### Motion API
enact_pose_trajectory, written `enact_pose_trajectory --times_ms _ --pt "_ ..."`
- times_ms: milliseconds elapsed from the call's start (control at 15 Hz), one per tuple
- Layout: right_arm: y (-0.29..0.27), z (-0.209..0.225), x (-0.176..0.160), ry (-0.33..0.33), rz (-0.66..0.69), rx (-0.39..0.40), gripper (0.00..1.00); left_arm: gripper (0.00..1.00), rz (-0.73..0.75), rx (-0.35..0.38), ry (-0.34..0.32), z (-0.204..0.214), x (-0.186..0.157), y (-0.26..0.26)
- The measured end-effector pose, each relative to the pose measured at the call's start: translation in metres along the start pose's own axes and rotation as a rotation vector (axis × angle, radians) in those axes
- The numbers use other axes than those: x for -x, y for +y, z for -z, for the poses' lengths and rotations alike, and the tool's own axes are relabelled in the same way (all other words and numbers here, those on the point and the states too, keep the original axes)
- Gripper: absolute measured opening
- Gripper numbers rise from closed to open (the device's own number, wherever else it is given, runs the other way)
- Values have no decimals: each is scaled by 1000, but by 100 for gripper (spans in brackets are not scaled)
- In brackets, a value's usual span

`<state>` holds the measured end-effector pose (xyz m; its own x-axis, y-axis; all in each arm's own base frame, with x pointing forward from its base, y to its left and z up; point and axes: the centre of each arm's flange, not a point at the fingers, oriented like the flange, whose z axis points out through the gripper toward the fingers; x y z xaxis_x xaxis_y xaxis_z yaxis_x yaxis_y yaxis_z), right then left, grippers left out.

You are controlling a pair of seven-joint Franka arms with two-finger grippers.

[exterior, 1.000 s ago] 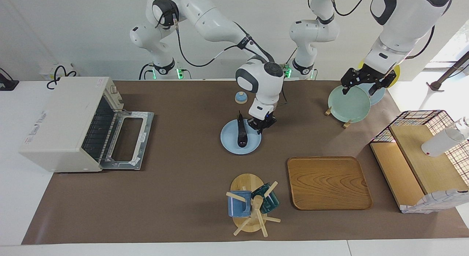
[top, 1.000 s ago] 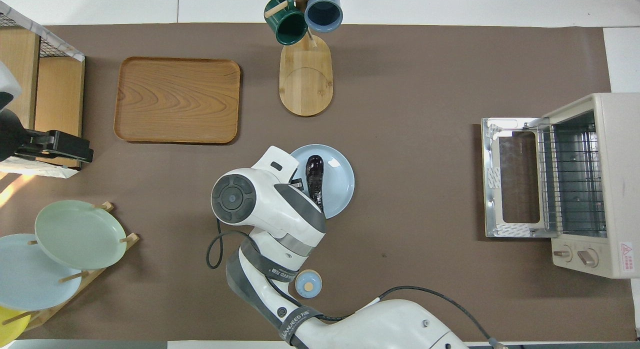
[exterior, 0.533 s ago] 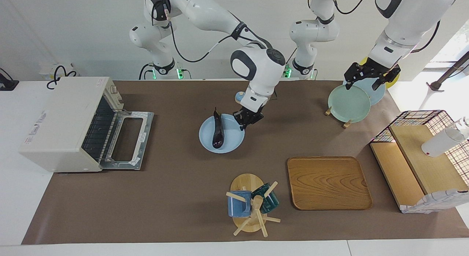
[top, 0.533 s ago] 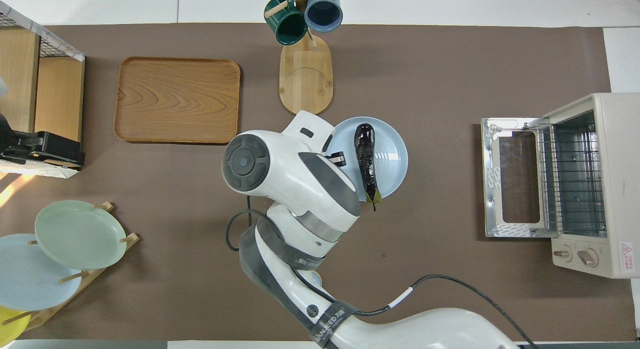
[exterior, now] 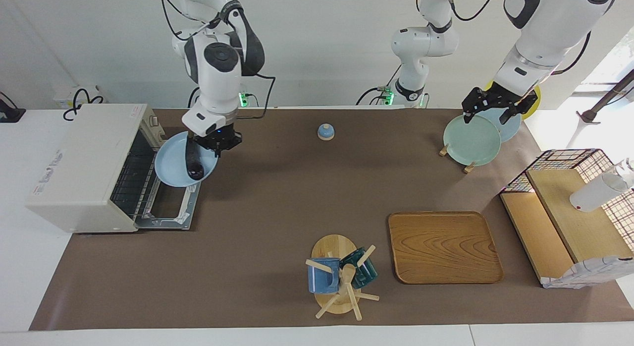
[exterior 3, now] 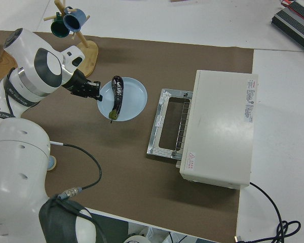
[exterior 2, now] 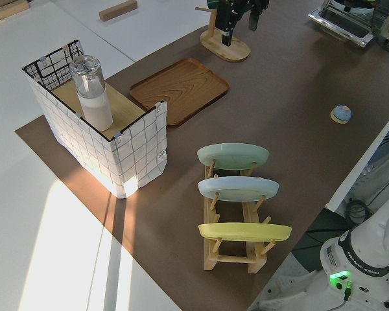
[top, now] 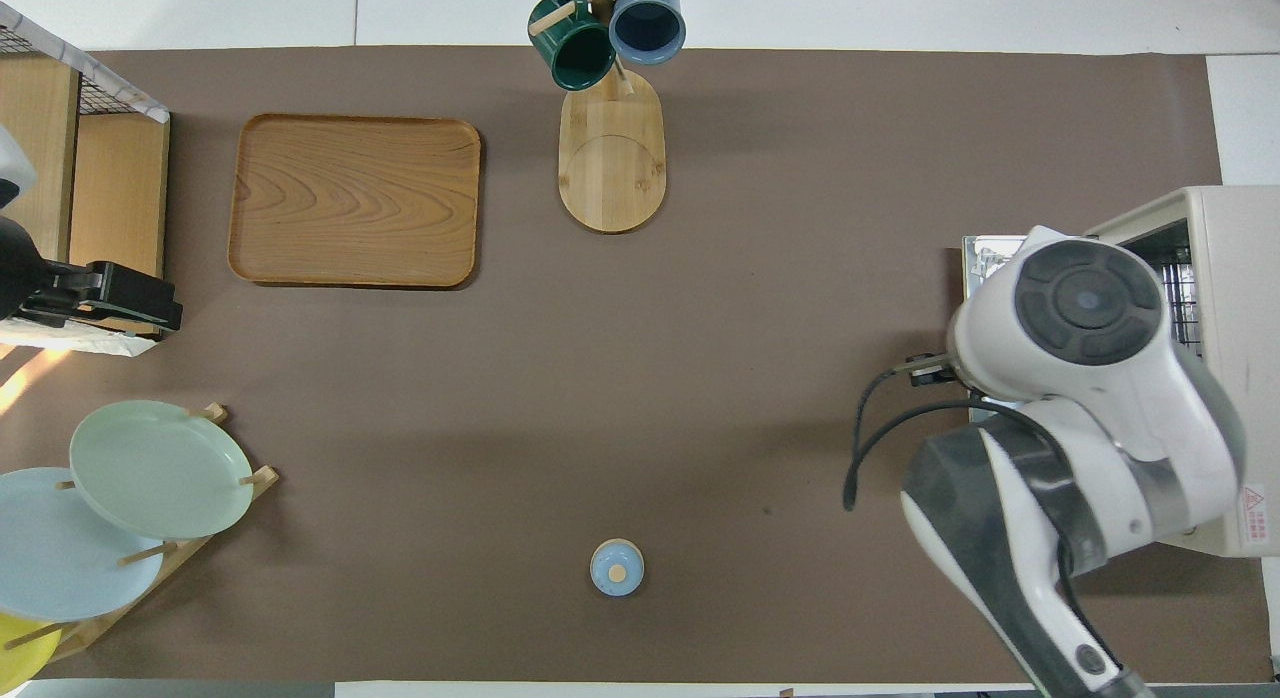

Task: Put eggplant into oven
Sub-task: 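Carry the eggplant with the right gripper into the open oven, then release the eggplant inside the oven and withdraw the right gripper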

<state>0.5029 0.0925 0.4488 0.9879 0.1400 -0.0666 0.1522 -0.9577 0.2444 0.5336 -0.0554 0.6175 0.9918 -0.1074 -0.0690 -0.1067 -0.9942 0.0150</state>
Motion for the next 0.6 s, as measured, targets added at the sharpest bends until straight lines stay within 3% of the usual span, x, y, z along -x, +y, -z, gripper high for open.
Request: enact_pose_trajectory --times_ms 267,600 --pt "94 -51 16 35 9 -29 3 100 13 0 1 0 0 0" --pt "111 -90 34 83 51 -42 3 100 14 0 1 0 0 0"
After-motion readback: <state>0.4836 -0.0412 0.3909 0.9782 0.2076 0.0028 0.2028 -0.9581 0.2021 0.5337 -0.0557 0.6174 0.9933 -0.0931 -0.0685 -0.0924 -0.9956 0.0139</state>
